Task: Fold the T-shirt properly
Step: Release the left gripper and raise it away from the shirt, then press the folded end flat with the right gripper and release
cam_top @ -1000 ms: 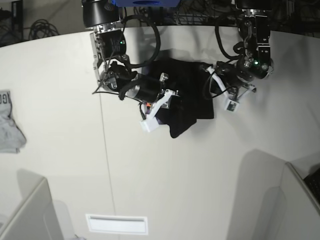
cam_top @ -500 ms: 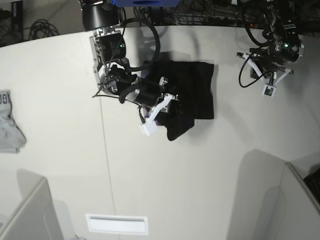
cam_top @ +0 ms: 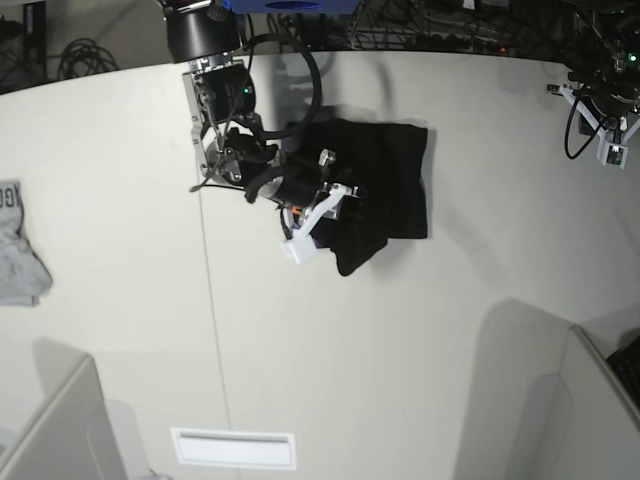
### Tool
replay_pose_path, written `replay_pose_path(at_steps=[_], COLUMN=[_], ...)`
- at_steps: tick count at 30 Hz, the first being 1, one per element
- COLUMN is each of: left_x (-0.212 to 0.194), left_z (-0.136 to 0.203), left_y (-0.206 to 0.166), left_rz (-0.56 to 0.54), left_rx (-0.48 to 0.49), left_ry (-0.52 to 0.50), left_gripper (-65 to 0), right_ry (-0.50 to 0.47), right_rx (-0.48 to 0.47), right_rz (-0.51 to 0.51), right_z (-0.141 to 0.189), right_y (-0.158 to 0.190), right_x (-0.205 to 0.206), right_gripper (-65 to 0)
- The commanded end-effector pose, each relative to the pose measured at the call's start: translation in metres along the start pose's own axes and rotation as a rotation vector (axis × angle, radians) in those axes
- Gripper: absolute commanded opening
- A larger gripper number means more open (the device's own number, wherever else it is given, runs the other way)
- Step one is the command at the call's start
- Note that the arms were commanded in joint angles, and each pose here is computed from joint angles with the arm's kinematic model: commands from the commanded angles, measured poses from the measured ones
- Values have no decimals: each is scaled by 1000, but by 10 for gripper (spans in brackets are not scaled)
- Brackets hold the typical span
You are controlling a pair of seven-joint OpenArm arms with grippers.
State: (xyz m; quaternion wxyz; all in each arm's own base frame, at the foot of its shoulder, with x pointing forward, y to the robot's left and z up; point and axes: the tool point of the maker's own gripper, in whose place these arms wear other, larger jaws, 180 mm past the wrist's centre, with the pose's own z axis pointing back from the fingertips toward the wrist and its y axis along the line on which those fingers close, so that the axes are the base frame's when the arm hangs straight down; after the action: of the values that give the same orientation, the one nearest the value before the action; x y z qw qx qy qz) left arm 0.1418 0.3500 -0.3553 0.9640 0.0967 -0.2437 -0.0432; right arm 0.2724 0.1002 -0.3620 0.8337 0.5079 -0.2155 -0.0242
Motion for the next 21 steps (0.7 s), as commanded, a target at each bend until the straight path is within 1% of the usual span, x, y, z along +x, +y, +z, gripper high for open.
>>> replay_pose_path(at_steps=[1, 3, 4, 6, 8, 13, 15, 17, 19, 20, 21], left_x=[8, 9, 9, 10, 10, 11, 10, 10, 10, 9, 9], left_z=[4, 3, 3, 3, 3, 3, 3, 4, 4, 4, 4], left_y=[3, 2, 2, 2, 2, 2, 4, 6, 8, 8, 8], left_rz=[-22, -18, -16, -16, -16, -16, -16, -17, -17, -17, -17], left_rx=[6, 6, 5, 5, 5, 6, 12, 18, 21, 21, 21], left_ry=[-29, -32, -32, -33, -35, -35, -32, -31, -31, -30, -30], left_gripper=[-650, -650, -650, -650, -650, -650, -650, -650, -650, -650, -650], right_ry=[-39, -38, -36, -27, 7, 76, 89, 66, 35, 15, -7], right_rx=[49, 51, 51, 56, 73, 132, 149, 176, 161, 147, 128], right_rz=[18, 19, 20, 34, 63, 174, 212, 258, 313, 337, 357], right_z=[0, -1, -1, -4, -12, -28, -30, -24, -5, 6, 17], right_y=[17, 18, 18, 21, 30, 64, 75, 90, 94, 94, 94], right_x=[13, 14, 14, 17, 13, 5, 4, 9, 19, 24, 30], right_gripper=[-507, -428, -401, -381, -380, -380, -380, -381, -399, -428, -473])
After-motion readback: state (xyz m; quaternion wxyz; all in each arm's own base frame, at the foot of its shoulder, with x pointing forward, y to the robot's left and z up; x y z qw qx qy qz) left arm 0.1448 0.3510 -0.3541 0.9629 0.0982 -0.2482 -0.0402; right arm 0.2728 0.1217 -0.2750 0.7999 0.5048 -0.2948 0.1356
